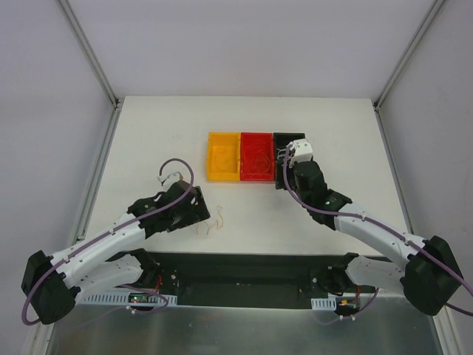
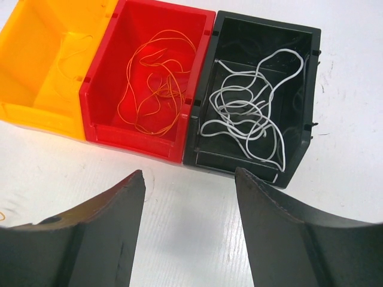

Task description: Untangle the cables

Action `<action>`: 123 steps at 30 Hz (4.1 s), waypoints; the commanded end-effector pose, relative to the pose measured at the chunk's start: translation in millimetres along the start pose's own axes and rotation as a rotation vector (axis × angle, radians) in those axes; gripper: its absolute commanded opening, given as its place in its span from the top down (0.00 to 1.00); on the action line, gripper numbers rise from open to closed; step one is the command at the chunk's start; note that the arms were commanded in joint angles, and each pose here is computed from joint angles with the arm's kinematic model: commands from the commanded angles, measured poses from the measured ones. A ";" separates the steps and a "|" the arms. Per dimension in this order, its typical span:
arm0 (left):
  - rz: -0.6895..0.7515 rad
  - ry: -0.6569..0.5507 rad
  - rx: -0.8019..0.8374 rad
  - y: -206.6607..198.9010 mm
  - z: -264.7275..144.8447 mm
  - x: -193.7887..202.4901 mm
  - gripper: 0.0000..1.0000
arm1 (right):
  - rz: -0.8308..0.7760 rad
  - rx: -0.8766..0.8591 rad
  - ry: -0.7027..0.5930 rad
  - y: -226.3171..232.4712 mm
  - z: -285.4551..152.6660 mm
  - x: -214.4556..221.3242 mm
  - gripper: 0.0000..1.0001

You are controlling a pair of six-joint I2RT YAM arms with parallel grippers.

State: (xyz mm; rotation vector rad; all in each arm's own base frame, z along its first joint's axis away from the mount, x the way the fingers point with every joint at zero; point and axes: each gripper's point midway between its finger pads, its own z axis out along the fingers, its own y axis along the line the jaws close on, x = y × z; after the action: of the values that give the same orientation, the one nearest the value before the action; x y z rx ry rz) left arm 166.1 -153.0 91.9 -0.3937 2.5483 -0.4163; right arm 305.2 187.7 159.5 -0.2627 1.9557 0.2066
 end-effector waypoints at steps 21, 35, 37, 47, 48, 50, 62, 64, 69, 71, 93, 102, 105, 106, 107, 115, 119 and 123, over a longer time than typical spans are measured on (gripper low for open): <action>-0.032 0.104 -0.040 -38.9 26.2 11.9 1.00 | 0.058 0.008 -0.088 -9.9 -9.0 -21.6 0.36; 0.249 -0.140 0.159 -88.2 -35.4 -69.4 1.00 | 0.067 0.016 -0.097 -12.9 -9.9 -21.6 0.36; 0.277 -0.154 0.146 -94.3 -34.2 -82.3 1.00 | 0.071 0.021 -0.101 -14.5 -9.7 -21.5 0.36; 0.409 -0.176 -0.038 -105.6 14.0 -138.7 1.00 | 0.073 0.043 -0.107 -20.8 -10.5 -20.3 0.37; 0.423 -0.178 -0.074 -103.7 21.6 -143.8 1.00 | 0.074 0.047 -0.109 -21.9 -10.6 -20.5 0.37; 0.440 -0.177 -0.138 -99.8 36.5 -154.3 1.00 | 0.073 0.049 -0.110 -22.4 -11.2 -20.7 0.37; 0.492 -0.135 -0.295 -106.6 122.6 -187.8 1.00 | 0.077 0.060 -0.106 -25.7 -9.7 -19.0 0.37; 0.487 -0.120 -0.290 -108.8 133.2 -188.7 1.00 | 0.077 0.056 -0.108 -24.8 -9.3 -20.6 0.37; 0.493 -0.093 -0.298 -105.1 150.9 -182.2 1.00 | 0.077 0.062 -0.100 -25.6 -7.0 -18.9 0.37; 0.500 -0.095 -0.306 -102.6 151.9 -181.9 1.00 | 0.077 0.060 -0.095 -24.6 -5.6 -18.1 0.37; 0.293 -0.127 0.170 -105.7 6.7 -121.9 0.23 | 0.093 0.046 -0.091 -22.9 -6.4 -17.4 0.37; 0.157 -0.083 0.490 -45.9 2.6 -7.6 0.09 | 0.102 0.035 -0.096 -21.7 -8.2 -18.8 0.37; 0.141 -0.118 0.538 -40.9 1.4 -1.2 0.07 | 0.104 0.035 -0.102 -22.2 -9.5 -20.2 0.37; 0.140 -0.135 0.550 -40.4 -0.6 -1.9 0.07 | 0.103 0.037 -0.101 -22.7 -9.8 -19.6 0.37; 0.144 -0.156 0.558 -40.2 -2.6 -4.0 0.07 | 0.109 0.036 -0.104 -22.7 -10.5 -19.7 0.37; 0.168 -0.252 0.686 -54.5 -32.5 -15.0 0.07 | 0.211 -0.067 -0.118 -8.4 -32.4 -29.6 0.34; 0.191 -0.279 0.751 -57.7 -44.1 -12.7 0.07 | 0.222 -0.142 -0.074 -6.5 -63.4 -7.4 0.32; 0.210 -0.310 0.816 -57.1 -48.9 -6.7 0.07 | 0.334 -0.242 -0.126 -7.9 -108.0 13.9 0.20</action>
State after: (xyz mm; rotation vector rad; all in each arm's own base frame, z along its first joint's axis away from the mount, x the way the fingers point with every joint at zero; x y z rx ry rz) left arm 164.5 -186.3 148.4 0.0438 1.9701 -1.0673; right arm 249.3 157.9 196.5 -0.1146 1.8437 0.4944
